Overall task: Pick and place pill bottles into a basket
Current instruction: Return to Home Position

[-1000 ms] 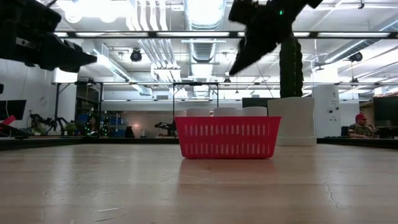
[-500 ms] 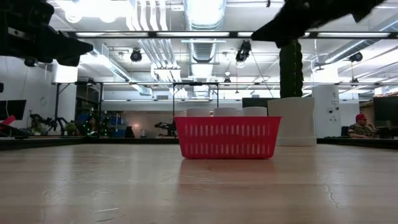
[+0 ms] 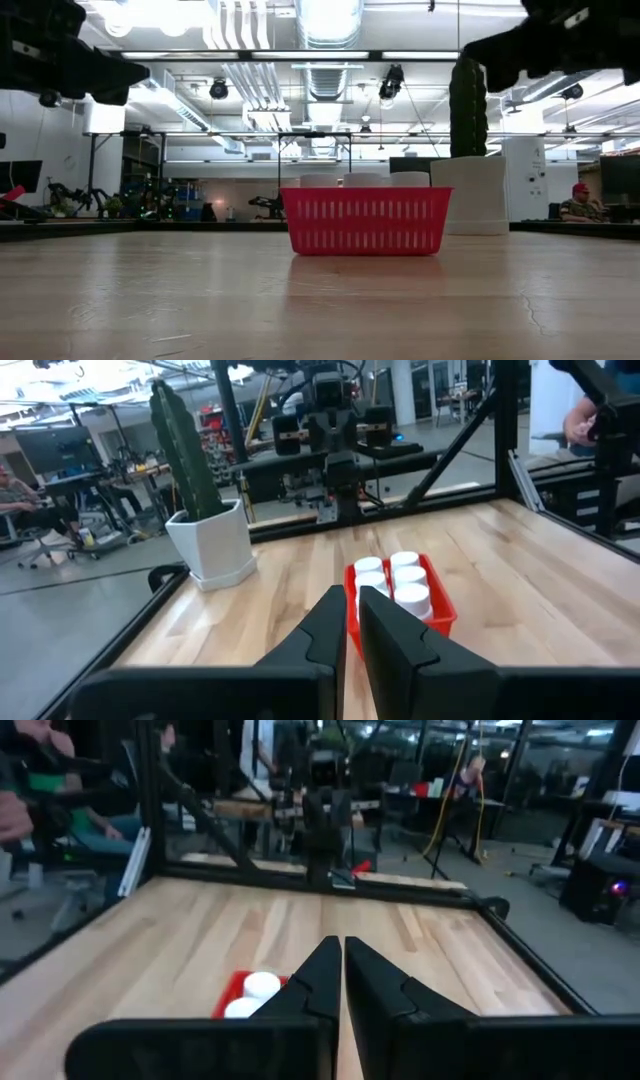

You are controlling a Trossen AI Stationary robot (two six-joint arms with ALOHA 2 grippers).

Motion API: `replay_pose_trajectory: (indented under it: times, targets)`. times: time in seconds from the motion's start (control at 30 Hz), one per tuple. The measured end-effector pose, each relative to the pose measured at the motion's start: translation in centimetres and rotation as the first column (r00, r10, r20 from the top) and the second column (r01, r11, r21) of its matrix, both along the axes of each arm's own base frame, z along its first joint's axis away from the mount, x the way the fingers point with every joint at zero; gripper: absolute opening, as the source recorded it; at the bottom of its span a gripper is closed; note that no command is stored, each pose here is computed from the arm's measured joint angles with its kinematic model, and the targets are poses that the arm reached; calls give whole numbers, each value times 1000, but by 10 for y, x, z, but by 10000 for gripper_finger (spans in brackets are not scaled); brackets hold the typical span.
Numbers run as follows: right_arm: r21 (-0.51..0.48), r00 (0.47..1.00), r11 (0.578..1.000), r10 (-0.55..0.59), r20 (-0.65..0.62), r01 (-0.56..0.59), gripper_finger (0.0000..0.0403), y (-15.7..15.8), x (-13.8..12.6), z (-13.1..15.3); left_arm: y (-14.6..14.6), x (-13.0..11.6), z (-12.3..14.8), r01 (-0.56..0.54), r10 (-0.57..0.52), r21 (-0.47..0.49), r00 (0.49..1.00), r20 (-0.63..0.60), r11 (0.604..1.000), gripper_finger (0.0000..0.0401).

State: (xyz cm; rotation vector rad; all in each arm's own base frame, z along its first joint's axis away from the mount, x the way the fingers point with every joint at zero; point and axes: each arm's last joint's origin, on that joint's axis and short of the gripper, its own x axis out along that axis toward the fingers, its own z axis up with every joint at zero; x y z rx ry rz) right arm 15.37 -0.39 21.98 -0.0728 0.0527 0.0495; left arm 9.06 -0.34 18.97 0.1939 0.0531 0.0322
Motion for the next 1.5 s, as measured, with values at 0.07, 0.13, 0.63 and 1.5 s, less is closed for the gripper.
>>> replay_pose_trajectory:
  times: [0.07, 0.13, 0.63, 1.5]
  targets:
    - [14, 1000, 1000, -1, 28, 1, 8, 0, -8, -4, 0, 0, -1, 0, 0, 0, 1000, -4, 1000, 15]
    - [23, 999, 1000, -2, 53, 1, 8, 1, -15, -9, 0, 0, -1, 0, 0, 0, 1000, -5, 1000, 15]
    - [38, 977, 999, -2, 211, -7, 8, 2, -47, -25, 0, 0, -1, 0, 0, -2, 1000, 1, 1000, 15]
    - [43, 992, 999, -5, 123, 0, 8, 2, -50, -45, 0, 1, -5, -2, 2, -26, 1000, -9, 1000, 15]
